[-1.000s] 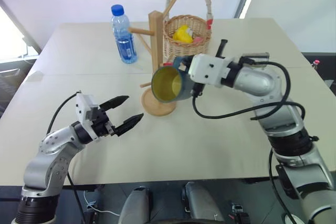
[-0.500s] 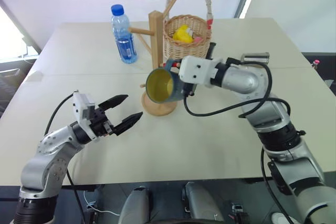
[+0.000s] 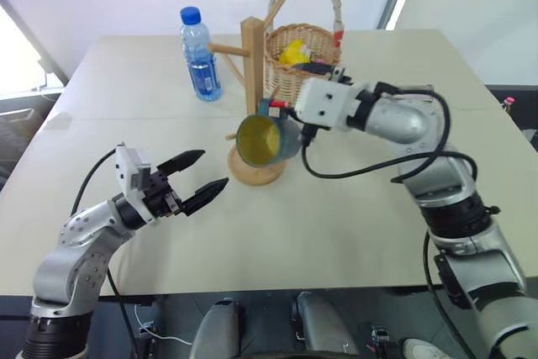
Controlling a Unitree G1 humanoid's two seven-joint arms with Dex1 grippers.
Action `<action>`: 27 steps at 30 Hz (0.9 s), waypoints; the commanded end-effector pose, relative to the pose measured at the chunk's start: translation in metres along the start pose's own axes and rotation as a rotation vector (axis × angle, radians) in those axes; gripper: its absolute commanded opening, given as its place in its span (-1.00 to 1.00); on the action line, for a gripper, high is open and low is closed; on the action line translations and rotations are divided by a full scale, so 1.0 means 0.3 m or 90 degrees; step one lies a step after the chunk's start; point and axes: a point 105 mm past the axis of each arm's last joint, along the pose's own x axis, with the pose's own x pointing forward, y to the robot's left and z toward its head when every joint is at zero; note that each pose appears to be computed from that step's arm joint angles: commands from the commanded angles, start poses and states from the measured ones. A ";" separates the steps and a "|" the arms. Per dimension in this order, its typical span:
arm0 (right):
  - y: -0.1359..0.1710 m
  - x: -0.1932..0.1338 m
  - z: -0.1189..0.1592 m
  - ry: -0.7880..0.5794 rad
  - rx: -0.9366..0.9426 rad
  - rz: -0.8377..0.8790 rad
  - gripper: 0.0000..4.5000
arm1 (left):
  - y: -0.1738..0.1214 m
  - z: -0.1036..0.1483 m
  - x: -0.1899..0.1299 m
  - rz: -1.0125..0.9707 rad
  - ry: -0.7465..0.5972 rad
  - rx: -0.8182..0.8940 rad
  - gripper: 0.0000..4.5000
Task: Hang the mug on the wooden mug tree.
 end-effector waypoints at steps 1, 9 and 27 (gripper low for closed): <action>-0.074 -0.090 0.026 -0.034 0.007 -0.044 0.57 | 0.012 0.016 -0.004 0.011 -0.009 0.022 1.00; -0.030 -0.257 -0.204 -0.002 0.291 -0.143 0.57 | 0.119 -0.064 -0.046 0.170 0.024 0.027 1.00; 0.259 -0.265 -0.417 0.064 0.547 -0.229 0.57 | 0.238 -0.183 -0.169 0.425 0.069 0.058 1.00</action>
